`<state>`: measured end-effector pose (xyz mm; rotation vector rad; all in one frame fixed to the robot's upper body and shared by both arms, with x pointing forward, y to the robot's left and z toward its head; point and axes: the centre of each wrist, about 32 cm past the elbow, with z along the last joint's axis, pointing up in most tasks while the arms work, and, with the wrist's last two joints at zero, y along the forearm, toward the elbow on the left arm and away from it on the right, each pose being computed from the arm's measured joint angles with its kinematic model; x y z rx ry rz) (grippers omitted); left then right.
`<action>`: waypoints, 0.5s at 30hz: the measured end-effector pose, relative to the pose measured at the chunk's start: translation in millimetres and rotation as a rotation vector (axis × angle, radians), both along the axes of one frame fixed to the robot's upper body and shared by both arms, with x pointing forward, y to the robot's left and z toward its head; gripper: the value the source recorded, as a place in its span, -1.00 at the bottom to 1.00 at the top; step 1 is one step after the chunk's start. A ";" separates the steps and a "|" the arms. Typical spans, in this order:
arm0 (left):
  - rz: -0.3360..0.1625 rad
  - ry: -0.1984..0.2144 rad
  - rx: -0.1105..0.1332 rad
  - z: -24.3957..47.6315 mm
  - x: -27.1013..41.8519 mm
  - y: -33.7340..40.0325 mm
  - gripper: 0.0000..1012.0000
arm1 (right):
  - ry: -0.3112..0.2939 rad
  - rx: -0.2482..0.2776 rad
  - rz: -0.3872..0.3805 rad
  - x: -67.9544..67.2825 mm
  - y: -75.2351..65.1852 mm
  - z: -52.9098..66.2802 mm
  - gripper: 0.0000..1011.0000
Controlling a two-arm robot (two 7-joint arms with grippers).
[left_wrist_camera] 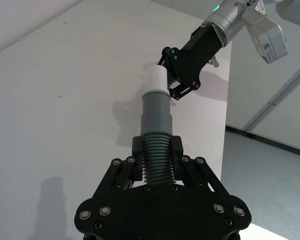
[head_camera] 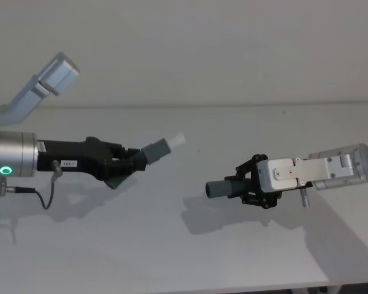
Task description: Use both hands to pick up one end of the pipe from the table, align the ends, and insert them.
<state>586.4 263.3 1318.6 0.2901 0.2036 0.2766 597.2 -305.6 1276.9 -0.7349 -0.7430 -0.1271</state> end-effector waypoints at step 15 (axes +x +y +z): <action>-0.040 0.049 0.013 -11.3 4.7 0.0 -0.43 | 0.000 0.000 0.000 0.0 0.0 0.0 -0.46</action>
